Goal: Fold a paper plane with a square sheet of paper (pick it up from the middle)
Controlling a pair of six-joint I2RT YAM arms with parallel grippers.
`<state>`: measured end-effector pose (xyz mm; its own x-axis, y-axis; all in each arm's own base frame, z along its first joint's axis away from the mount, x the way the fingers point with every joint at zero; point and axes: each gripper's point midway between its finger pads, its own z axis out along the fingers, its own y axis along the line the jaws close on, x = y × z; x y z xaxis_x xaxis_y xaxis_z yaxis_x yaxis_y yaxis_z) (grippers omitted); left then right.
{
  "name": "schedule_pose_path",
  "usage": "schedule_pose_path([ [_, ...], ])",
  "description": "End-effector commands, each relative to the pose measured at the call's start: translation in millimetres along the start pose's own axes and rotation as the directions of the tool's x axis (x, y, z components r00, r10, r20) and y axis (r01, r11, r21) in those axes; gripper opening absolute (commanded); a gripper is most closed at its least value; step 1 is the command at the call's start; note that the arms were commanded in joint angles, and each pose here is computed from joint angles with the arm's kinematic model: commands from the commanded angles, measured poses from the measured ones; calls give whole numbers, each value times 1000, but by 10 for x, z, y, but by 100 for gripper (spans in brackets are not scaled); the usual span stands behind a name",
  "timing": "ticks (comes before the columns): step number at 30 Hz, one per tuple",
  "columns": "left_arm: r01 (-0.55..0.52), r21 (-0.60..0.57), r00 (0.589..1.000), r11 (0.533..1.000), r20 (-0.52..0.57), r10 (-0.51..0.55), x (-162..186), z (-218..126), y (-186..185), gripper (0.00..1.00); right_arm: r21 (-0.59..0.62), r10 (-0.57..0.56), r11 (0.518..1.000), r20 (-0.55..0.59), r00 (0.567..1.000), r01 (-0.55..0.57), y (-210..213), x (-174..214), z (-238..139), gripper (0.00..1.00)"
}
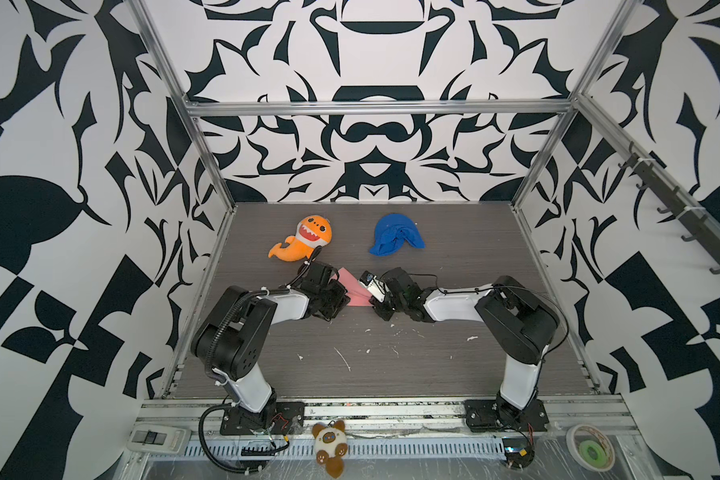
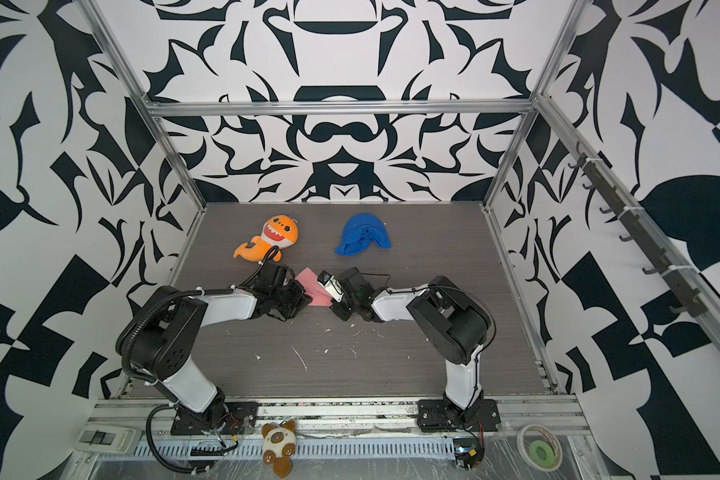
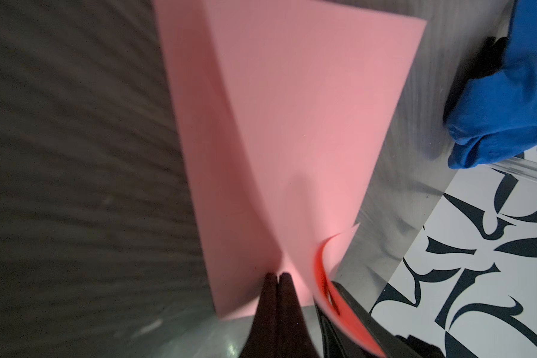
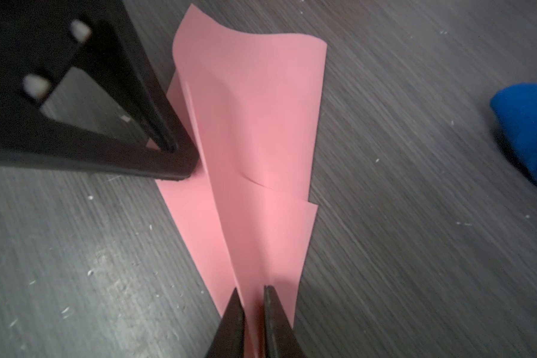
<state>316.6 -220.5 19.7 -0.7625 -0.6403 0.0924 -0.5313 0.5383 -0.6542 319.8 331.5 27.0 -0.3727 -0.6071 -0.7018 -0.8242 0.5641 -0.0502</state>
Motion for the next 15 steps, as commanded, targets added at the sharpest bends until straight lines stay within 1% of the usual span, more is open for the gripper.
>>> schedule_pose_path([
  [1, 49, -148, 999, 988, 1, -50, 45, 58, 436, 2, -1, 1, 1000, 33, 999, -1, -16, -133, -2, 11],
  [3, 49, -149, 999, 988, 0, -50, 46, 58, 438, 2, -4, 14, 1000, 36, 999, -14, -24, -126, -3, 7],
  [5, 49, -148, 999, 988, 0, -50, 48, 56, 435, 2, -24, 34, 999, 44, 998, -33, -19, -140, -19, 6],
  [10, 46, -142, 999, 989, 1, -46, 47, 40, 415, 2, -95, 110, 990, 55, 992, -104, 0, -156, -44, 5],
  [15, 27, -119, 1000, 993, -4, -27, 55, -5, 332, 4, -176, 212, 963, 34, 977, -203, 51, -107, -19, 4],
])
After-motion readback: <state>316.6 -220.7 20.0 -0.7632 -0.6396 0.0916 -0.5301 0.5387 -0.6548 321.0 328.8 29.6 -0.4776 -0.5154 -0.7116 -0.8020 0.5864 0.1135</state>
